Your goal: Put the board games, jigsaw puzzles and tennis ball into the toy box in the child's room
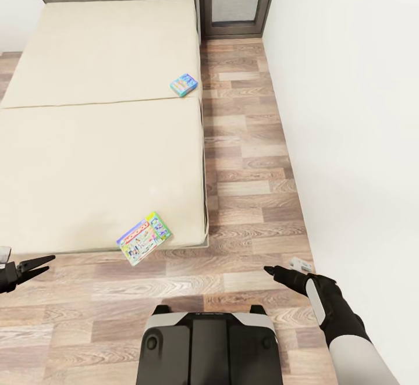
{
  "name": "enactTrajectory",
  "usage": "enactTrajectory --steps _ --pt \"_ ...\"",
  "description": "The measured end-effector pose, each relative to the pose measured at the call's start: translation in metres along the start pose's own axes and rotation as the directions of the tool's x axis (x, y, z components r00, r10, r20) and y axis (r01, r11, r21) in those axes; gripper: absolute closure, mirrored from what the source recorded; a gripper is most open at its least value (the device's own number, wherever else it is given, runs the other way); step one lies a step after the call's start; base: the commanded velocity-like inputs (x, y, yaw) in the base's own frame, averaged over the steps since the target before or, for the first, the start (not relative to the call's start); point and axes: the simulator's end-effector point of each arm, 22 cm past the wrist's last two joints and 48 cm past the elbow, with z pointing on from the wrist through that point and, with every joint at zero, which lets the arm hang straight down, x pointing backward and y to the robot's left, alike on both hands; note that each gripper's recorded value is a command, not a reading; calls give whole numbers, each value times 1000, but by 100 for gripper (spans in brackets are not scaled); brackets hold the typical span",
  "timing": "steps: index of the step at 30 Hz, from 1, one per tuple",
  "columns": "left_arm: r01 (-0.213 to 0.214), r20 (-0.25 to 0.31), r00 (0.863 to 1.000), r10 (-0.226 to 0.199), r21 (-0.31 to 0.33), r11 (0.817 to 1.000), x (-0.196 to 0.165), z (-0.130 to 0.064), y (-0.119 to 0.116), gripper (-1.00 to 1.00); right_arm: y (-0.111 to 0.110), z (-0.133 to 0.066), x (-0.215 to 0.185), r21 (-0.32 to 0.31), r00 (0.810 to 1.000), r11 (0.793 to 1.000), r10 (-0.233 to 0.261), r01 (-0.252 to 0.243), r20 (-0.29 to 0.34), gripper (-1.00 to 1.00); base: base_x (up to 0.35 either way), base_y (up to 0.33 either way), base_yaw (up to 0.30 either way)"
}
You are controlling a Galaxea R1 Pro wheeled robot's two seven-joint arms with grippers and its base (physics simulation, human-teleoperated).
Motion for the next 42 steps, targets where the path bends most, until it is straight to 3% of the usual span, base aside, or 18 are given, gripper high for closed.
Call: enactTrajectory --steps 42 --pt "-38 46 998 36 42 998 -15 -13 -28 -100 21 -23 -27 -26 998 999 -18 20 61 -100 -56 0 0"
